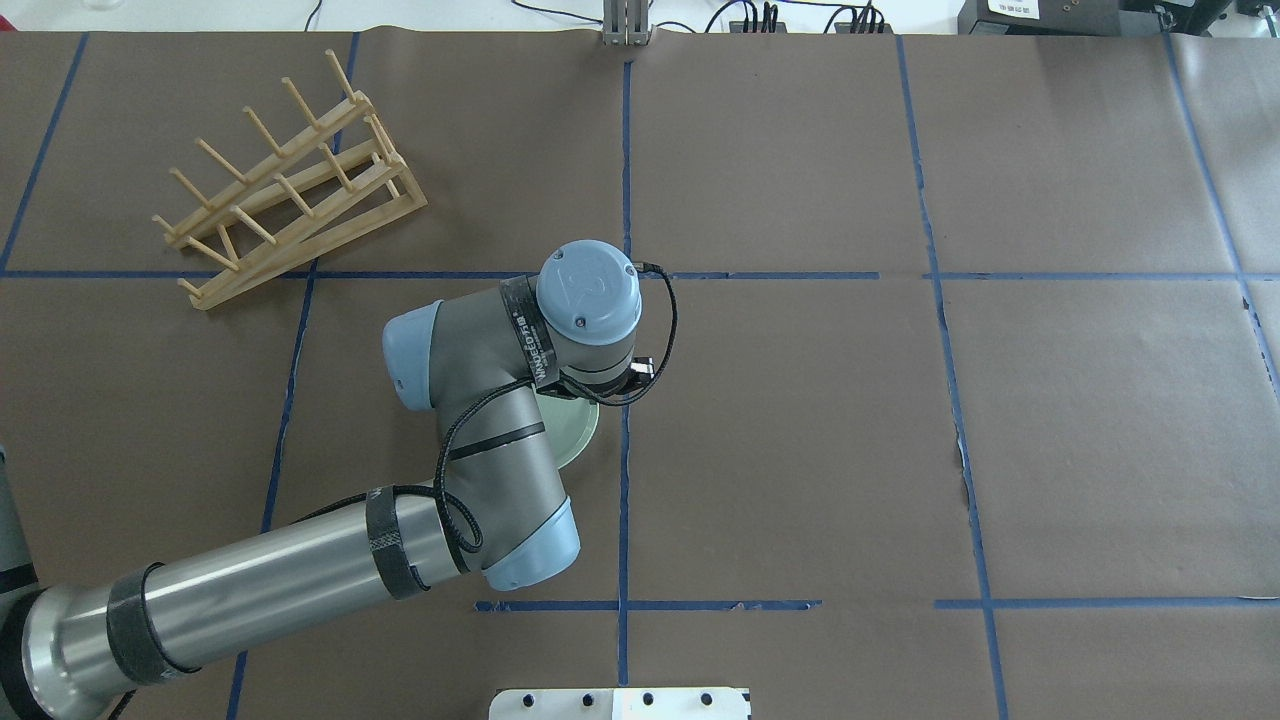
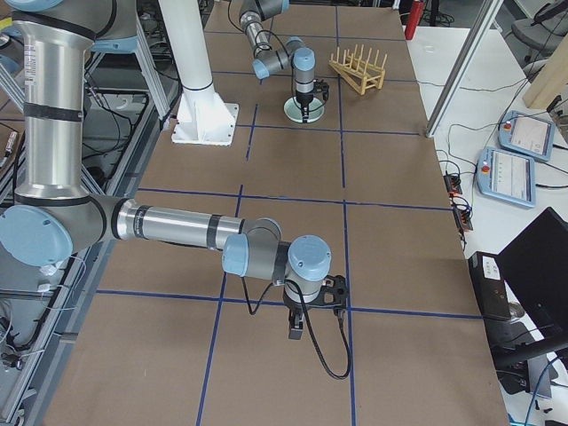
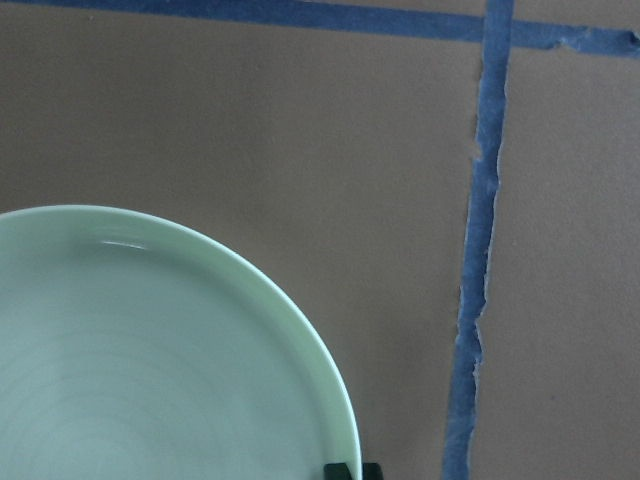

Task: Place plate on rack
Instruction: 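Lift the plate with the left gripper and carry it toward the wooden rack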

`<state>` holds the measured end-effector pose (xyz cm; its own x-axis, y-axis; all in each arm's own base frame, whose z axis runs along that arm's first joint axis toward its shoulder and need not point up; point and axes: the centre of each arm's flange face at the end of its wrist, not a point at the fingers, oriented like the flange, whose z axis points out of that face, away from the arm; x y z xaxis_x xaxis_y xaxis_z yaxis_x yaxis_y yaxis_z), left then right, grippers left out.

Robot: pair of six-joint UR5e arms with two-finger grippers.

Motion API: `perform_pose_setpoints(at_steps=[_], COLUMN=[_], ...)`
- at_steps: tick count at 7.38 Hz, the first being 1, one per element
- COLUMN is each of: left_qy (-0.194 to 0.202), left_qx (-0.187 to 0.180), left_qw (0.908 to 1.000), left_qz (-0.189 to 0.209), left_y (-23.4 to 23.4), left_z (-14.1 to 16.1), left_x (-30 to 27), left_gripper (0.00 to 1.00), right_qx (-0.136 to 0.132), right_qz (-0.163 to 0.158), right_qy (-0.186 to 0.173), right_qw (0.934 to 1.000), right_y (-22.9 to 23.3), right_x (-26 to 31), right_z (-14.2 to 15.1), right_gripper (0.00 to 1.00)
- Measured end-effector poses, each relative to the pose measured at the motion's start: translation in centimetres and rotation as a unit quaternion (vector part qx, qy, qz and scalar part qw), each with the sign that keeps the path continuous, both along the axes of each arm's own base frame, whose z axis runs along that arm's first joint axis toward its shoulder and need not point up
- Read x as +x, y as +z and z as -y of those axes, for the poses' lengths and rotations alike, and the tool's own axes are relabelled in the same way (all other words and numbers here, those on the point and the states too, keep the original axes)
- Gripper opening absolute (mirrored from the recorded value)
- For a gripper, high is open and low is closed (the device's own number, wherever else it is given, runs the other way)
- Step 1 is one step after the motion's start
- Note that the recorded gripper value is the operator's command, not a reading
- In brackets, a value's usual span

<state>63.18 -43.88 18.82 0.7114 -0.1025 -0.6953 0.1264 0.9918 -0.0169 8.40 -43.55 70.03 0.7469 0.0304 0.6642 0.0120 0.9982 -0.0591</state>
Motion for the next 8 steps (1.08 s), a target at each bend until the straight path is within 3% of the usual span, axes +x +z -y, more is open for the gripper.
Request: perform_pose_setpoints(at_steps=[4, 6, 8], left_qy=[-0.011, -0.060, -0.120], left_qx=[0.012, 0.031, 0.052], left_qw=[0.9992, 0.9974, 0.9913], left_qz=[0.035, 0.026, -0.016], left_y=[-6.6, -10.1, -13.0], left_z=[0.2, 3.0, 4.4], left_x=[-11.4, -21.5, -31.9], left_gripper=[0.00, 0.00, 0.00], right_qx=[0.000, 0.000, -0.001], right_qz=[0.000, 0.000, 0.000], right_qy=[0.000, 0.000, 0.000], right_qw=[1.0000, 1.0000, 1.0000], right_y=[0.0, 0.0, 0.0], right_x=[0.0, 0.0, 0.0], right_z=[0.0, 0.0, 0.0], right_gripper=[1.00, 1.00, 1.00])
